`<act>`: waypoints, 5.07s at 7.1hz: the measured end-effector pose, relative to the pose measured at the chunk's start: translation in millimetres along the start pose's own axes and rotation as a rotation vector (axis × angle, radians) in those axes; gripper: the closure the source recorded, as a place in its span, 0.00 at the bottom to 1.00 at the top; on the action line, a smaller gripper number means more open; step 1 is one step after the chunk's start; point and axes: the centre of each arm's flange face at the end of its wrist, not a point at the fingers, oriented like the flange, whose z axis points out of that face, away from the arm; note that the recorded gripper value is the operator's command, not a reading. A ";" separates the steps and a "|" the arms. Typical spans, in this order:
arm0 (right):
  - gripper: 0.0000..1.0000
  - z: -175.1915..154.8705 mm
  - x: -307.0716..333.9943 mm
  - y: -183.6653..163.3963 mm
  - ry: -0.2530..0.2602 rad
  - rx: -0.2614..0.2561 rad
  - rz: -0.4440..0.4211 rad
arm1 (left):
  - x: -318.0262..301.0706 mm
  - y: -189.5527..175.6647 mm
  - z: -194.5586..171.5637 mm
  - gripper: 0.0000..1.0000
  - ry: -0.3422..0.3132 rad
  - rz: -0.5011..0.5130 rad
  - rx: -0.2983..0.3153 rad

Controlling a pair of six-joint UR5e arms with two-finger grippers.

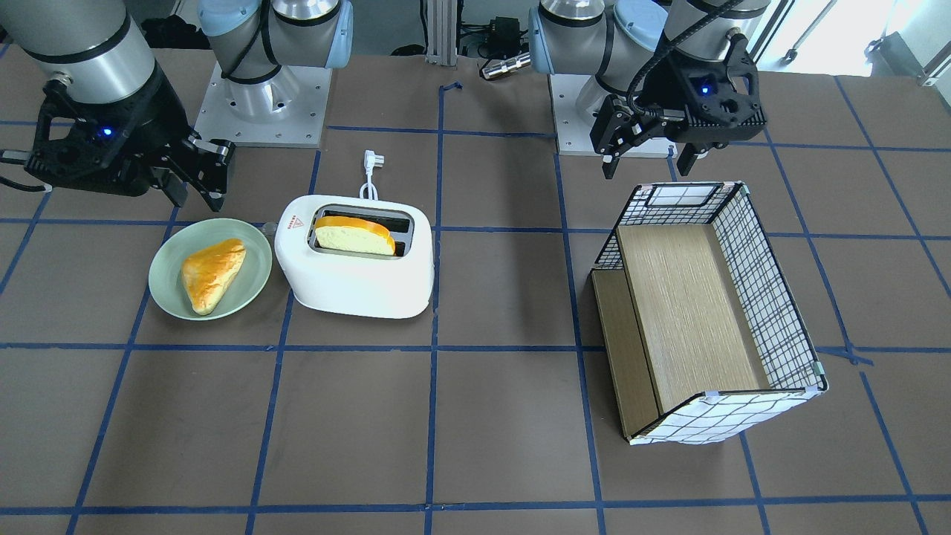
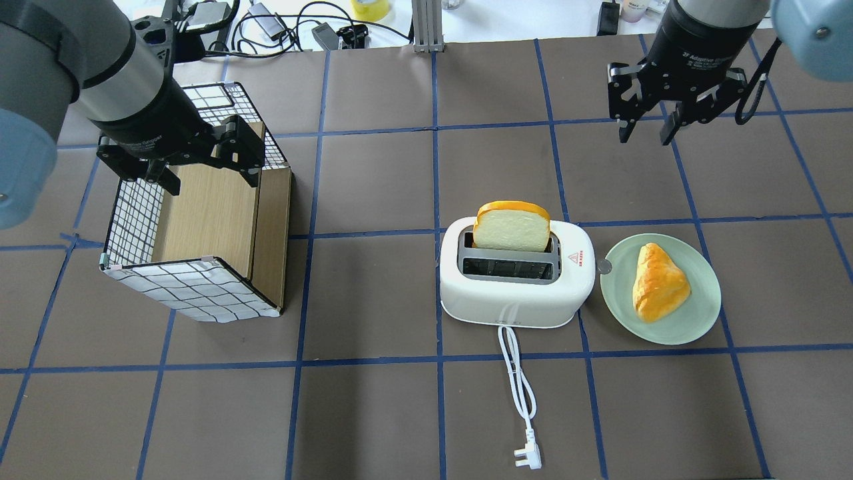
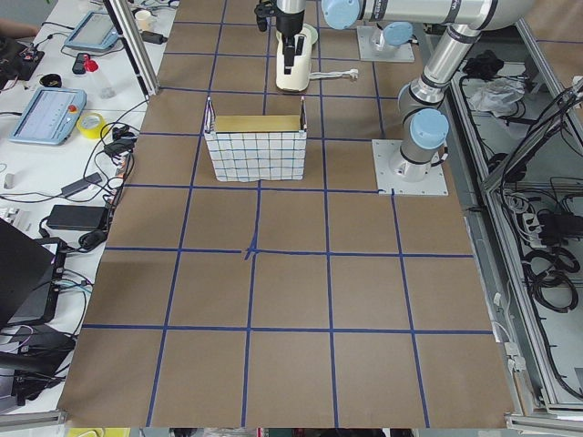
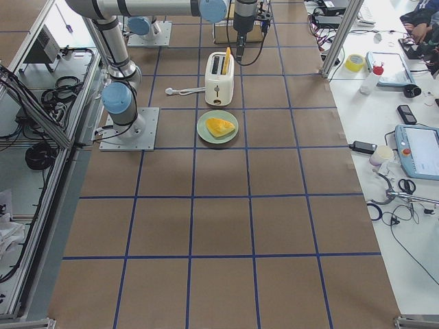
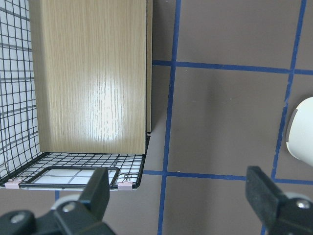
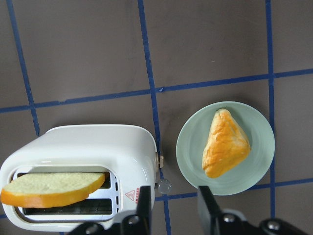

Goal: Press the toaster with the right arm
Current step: 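Lower the right gripper toward the toaster's side lever beside the plate, then position the right gripper fingers on top of the toaster lever, then press the toaster lever down with the right gripper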

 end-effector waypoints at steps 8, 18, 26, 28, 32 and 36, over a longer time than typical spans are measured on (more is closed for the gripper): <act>1.00 139.9 23.2 19.1 -0.099 -0.135 -0.079 | 0.0 0.0 0.0 0.00 0.000 0.000 0.000; 1.00 162.7 42.6 25.4 -0.305 -0.199 -0.024 | 0.0 0.0 0.0 0.00 0.000 0.000 0.000; 1.00 182.3 43.5 32.8 -0.307 -0.229 0.039 | 0.0 0.0 0.0 0.00 0.000 0.000 0.000; 1.00 187.9 55.2 32.0 -0.317 -0.232 0.057 | 0.0 0.0 0.0 0.00 0.000 0.000 0.000; 1.00 196.6 61.4 33.7 -0.345 -0.235 0.075 | -0.1 0.0 0.0 0.00 -0.001 0.000 0.000; 1.00 209.0 61.3 31.7 -0.350 -0.233 0.067 | 0.0 0.0 0.0 0.00 0.000 0.000 0.000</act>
